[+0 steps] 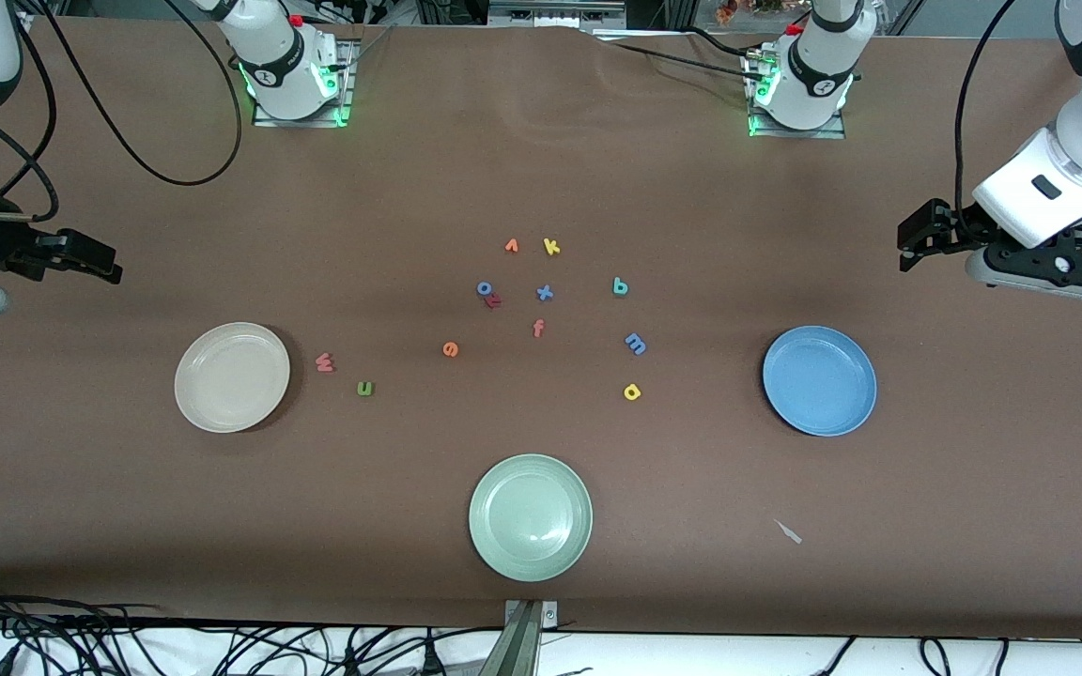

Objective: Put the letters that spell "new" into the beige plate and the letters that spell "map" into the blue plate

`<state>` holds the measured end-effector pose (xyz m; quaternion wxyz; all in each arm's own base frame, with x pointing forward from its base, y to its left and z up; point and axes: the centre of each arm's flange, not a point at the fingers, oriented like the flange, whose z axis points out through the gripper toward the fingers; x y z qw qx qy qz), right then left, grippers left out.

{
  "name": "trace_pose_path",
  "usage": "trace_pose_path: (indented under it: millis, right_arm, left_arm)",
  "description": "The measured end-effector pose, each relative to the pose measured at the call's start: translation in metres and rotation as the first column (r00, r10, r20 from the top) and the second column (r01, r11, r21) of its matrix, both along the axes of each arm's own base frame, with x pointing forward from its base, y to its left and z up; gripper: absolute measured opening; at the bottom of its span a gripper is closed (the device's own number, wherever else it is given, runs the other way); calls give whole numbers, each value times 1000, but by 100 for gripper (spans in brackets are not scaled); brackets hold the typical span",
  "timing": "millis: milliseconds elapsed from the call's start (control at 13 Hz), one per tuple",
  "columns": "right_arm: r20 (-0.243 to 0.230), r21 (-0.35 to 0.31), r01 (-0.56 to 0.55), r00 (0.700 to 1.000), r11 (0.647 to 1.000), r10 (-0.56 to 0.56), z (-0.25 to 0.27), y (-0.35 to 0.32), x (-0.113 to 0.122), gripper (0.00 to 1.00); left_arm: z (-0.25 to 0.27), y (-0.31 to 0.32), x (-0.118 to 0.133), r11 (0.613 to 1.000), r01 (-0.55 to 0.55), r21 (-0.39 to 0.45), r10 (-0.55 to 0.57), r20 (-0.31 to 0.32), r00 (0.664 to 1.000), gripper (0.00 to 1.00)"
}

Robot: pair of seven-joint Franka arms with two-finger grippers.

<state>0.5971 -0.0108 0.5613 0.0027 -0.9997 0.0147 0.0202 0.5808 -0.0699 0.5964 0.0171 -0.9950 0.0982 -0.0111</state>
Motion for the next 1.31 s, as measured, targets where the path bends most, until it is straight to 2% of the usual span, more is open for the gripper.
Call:
trace_pose_path:
  millis: [1308]
  right_arm:
    - [8, 0, 0, 1000, 1000, 0, 4, 0, 0, 100]
  left_arm:
    - [-7, -6, 3, 1000, 11, 0, -11, -12, 1000, 100]
